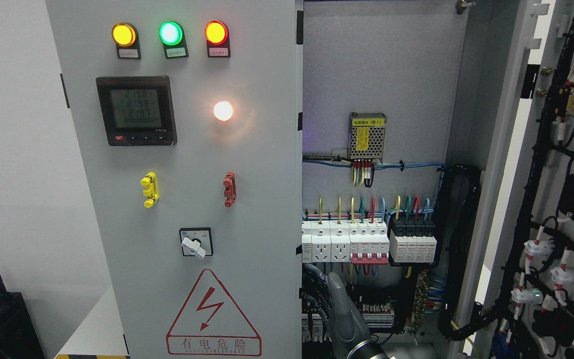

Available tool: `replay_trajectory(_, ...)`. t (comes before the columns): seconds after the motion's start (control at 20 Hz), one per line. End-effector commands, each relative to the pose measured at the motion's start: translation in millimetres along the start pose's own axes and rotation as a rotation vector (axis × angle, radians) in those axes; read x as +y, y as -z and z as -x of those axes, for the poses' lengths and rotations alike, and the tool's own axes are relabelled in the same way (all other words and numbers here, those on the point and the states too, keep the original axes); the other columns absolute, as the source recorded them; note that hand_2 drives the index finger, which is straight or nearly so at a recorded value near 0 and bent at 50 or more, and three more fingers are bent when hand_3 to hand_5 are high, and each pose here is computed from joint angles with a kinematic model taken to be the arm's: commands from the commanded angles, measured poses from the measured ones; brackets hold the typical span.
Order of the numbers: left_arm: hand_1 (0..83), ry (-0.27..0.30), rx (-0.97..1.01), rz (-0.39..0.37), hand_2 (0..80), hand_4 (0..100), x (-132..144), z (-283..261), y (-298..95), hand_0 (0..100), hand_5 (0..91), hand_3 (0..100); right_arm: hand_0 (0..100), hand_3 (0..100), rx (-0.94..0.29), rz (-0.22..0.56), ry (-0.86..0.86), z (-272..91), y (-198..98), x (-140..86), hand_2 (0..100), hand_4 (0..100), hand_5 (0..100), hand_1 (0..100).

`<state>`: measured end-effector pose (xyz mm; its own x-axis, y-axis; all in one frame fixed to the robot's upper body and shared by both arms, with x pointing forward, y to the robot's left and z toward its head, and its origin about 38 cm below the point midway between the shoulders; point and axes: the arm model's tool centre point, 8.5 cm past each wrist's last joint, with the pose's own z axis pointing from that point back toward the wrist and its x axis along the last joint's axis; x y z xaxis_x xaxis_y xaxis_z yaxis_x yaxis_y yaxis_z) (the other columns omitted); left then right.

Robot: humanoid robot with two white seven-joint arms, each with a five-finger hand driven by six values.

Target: Open door with both hands

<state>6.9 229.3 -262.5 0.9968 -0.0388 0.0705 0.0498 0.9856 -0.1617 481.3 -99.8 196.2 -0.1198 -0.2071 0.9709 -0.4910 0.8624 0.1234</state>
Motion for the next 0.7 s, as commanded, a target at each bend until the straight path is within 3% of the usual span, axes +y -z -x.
replay_trajectory(0.0, 0.0, 0.0, -0.003, -0.002, 0.0, 4, 0, 8, 0, 0, 0.0, 0, 0, 0, 0.005, -0.032, -0.01, -4, 3, -2, 0, 0, 0, 0)
replay_trajectory(0.45, 0.0, 0.0, -0.003, -0.002, 0.0, 4, 1, 8, 0, 0, 0.0, 0, 0, 0, 0.02, -0.029, -0.024, -3, 2, -11, 0, 0, 0, 0)
replay_trajectory(0.65, 0.0, 0.0, -0.003, -0.002, 0.0, 4, 1, 8, 0, 0, 0.0, 0, 0, 0, 0.037, -0.063, 0.008, -1, 1, -13, 0, 0, 0, 0)
